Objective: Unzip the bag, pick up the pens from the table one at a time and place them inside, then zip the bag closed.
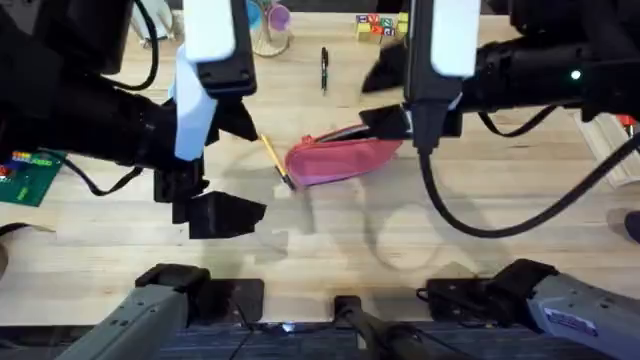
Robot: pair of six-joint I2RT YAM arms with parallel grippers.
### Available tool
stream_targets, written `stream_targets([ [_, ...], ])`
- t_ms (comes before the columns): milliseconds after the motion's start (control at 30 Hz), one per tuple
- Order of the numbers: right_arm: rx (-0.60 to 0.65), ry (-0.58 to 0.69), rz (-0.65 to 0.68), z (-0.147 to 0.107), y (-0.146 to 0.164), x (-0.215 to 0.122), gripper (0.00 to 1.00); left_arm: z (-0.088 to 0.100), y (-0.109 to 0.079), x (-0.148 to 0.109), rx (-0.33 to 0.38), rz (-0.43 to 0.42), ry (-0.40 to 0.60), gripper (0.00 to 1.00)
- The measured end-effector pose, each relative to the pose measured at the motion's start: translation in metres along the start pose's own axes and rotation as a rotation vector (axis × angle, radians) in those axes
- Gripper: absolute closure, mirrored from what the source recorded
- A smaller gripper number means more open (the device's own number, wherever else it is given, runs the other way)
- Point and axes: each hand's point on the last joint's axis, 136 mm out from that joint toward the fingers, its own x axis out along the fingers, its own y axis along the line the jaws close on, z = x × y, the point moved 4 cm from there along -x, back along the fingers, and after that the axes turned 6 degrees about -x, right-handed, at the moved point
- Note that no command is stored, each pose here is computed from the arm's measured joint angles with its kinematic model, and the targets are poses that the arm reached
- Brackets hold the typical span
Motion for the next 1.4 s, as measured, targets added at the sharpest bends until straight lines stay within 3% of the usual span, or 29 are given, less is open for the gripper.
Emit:
stream_targets([
  [33,0.011,0.002,0.015,-0.001,0.003,0.0,0.904,-0.001,0.0,0.0,0.0,0.002,0.005,0.005],
  [100,0.027,0.009,0.041,-0.002,0.008,0.0,0.965,-0.002,0.001,0.0,0.0,0.009,0.019,0.005],
  [300,0.07,0.035,0.102,-0.008,0.021,-0.001,0.973,-0.006,0.003,0.0,0.0,0.023,0.048,0.005],
  [667,0.099,0.045,0.12,-0.006,0.017,0.0,0.973,-0.007,0.003,0.0,0.0,0.026,0.055,0.006],
  [833,0.131,0.116,0.261,-0.005,0.004,0.011,0.973,-0.007,0.004,0.0,0.0,0.027,0.055,0.005],
  [1133,0.051,0.182,0.334,0.001,-0.019,0.003,0.974,-0.007,0.004,0.0,0.001,0.03,0.056,0.005],
  [1400,0.027,0.262,0.472,-0.022,-0.008,0.031,0.974,-0.007,0.004,0.0,0.002,0.031,0.056,0.005],
])
